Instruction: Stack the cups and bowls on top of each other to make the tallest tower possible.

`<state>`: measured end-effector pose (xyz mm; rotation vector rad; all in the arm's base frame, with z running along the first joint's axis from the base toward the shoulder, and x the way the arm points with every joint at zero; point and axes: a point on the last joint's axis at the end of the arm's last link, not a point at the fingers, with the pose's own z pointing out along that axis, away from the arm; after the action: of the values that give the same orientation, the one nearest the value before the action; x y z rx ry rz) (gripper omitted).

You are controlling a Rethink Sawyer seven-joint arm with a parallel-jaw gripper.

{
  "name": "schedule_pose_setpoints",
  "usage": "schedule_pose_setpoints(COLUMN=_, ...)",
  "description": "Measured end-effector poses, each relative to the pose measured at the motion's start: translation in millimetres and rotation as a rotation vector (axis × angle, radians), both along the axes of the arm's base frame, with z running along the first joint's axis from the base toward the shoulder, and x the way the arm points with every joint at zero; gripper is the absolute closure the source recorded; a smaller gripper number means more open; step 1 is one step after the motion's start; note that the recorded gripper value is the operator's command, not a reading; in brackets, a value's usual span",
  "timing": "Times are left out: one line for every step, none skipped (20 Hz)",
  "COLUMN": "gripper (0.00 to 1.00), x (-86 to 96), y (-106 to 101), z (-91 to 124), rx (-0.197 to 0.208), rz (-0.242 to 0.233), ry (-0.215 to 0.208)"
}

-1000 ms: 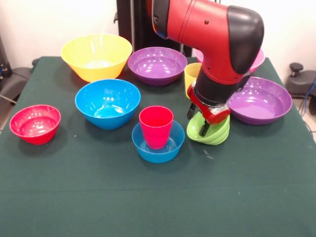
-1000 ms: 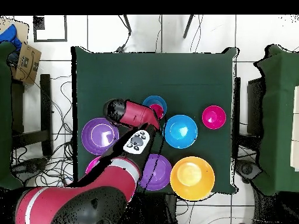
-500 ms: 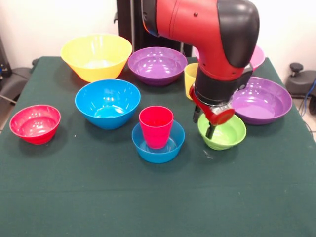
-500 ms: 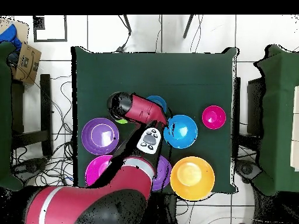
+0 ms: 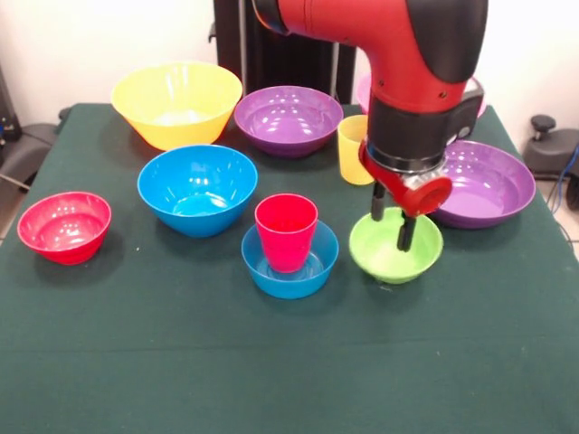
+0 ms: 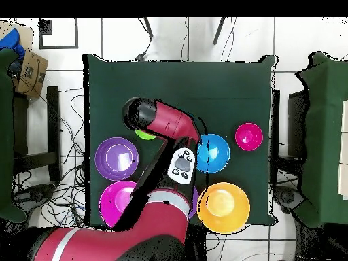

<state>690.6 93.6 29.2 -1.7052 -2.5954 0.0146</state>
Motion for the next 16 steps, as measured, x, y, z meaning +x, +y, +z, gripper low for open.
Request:
schedule_pose_setpoints(gripper=0.0, x=2.3, y=2, z=5, rx=0.007, rz=0.001, ry=-0.006)
schedule_pose_setpoints(gripper=0.0, x=3.2, y=3, z=7, rx=0.01, rz=0.002, ry=-0.008)
schedule_pose_setpoints(gripper=0.0, x=4.3, y=4, z=10, rx=0.013, rz=0.002, ry=-0.01)
schedule_pose_setpoints(gripper=0.0, x=5.4, y=6, z=12, rx=0.017, rz=0.003, ry=-0.012)
schedule_pose_setpoints(gripper=0.0, x=6.7, y=8, z=14, rx=0.022, rz=0.004, ry=-0.016)
schedule_pose_setpoints(gripper=0.0, x=7.6, y=10, z=16, rx=0.025, rz=0.006, ry=-0.019)
schedule_pose_setpoints(gripper=0.0, x=7.8, y=10, z=16, rx=0.026, rz=0.006, ry=-0.02)
schedule_pose_setpoints(gripper=0.0, x=7.9, y=11, z=16, rx=0.028, rz=0.007, ry=-0.02)
schedule_pose_setpoints(gripper=0.0, x=7.7, y=11, z=16, rx=0.029, rz=0.007, ry=-0.019)
schedule_pose_setpoints(gripper=0.0, x=7.6, y=12, z=16, rx=0.029, rz=0.007, ry=-0.019)
schedule_pose_setpoints(gripper=0.0, x=6.8, y=12, z=14, rx=0.029, rz=0.011, ry=-0.016)
schedule_pose_setpoints(gripper=0.0, x=5.5, y=12, z=13, rx=0.027, rz=0.016, ry=-0.013)
schedule_pose_setpoints(gripper=0.0, x=4.0, y=12, z=11, rx=0.026, rz=0.02, ry=-0.009)
schedule_pose_setpoints(gripper=0.0, x=2.4, y=12, z=9, rx=0.024, rz=0.023, ry=-0.006)
schedule_pose_setpoints(gripper=0.0, x=0.2, y=11, z=5, rx=0.022, rz=0.027, ry=0.001)
schedule_pose_setpoints(gripper=0.0, x=-0.9, y=10, z=4, rx=0.022, rz=0.028, ry=0.004)
